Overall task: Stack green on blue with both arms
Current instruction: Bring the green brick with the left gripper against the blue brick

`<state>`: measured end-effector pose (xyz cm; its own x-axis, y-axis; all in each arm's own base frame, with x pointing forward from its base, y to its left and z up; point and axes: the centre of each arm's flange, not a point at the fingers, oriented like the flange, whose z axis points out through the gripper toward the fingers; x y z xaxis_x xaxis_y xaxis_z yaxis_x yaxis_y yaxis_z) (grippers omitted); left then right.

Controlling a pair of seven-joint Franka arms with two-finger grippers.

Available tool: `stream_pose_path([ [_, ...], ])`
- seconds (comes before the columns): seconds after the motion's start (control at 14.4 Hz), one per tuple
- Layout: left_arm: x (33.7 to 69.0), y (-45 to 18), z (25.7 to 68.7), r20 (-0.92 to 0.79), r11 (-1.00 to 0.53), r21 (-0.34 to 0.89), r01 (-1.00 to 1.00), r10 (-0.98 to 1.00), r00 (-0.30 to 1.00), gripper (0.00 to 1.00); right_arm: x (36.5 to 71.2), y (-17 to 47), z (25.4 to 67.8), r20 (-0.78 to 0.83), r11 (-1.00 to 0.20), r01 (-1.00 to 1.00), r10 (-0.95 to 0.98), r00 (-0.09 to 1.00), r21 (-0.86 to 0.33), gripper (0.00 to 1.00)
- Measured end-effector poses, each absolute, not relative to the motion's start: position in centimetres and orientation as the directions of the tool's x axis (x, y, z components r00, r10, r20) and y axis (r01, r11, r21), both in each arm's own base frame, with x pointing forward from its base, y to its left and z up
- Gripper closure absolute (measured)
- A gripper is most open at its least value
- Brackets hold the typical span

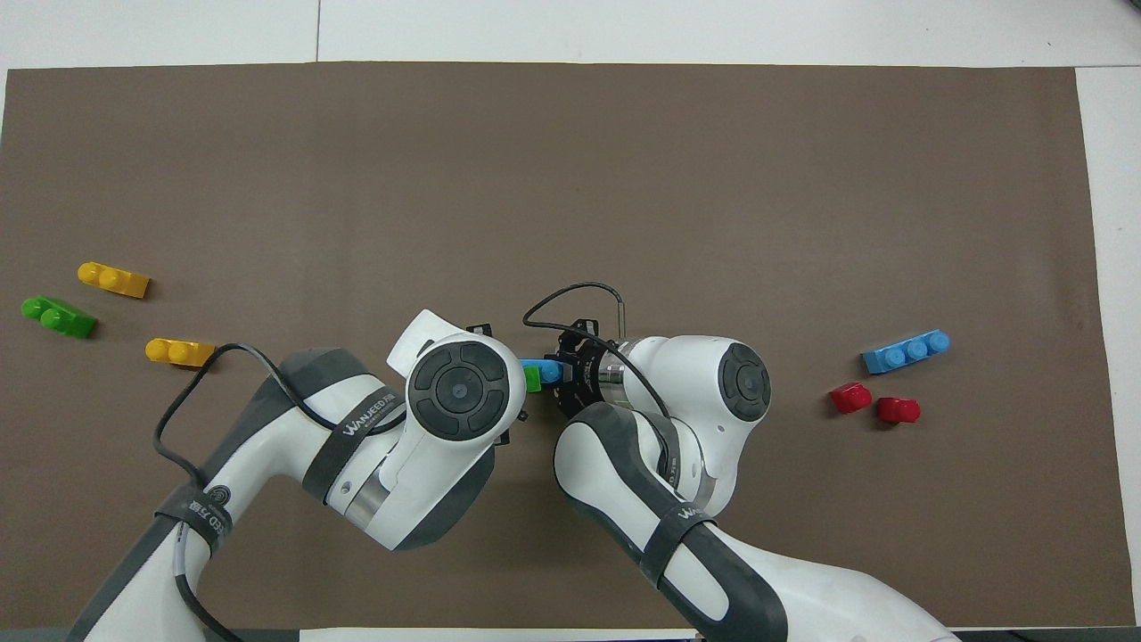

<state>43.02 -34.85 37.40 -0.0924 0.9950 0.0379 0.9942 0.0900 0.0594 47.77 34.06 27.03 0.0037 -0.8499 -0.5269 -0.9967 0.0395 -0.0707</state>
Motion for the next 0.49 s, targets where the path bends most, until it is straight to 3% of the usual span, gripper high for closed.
stream_pose_path([
  [0.49, 43.58, -34.17, 36.77, 0.005, 0.086, 0.117, 0.989, 0.996, -0.087, 0.65, 47.77, 34.05, 27.03, -0.527, 0.040, -0.997, -0.850, 0.004, -0.071, 0.66],
])
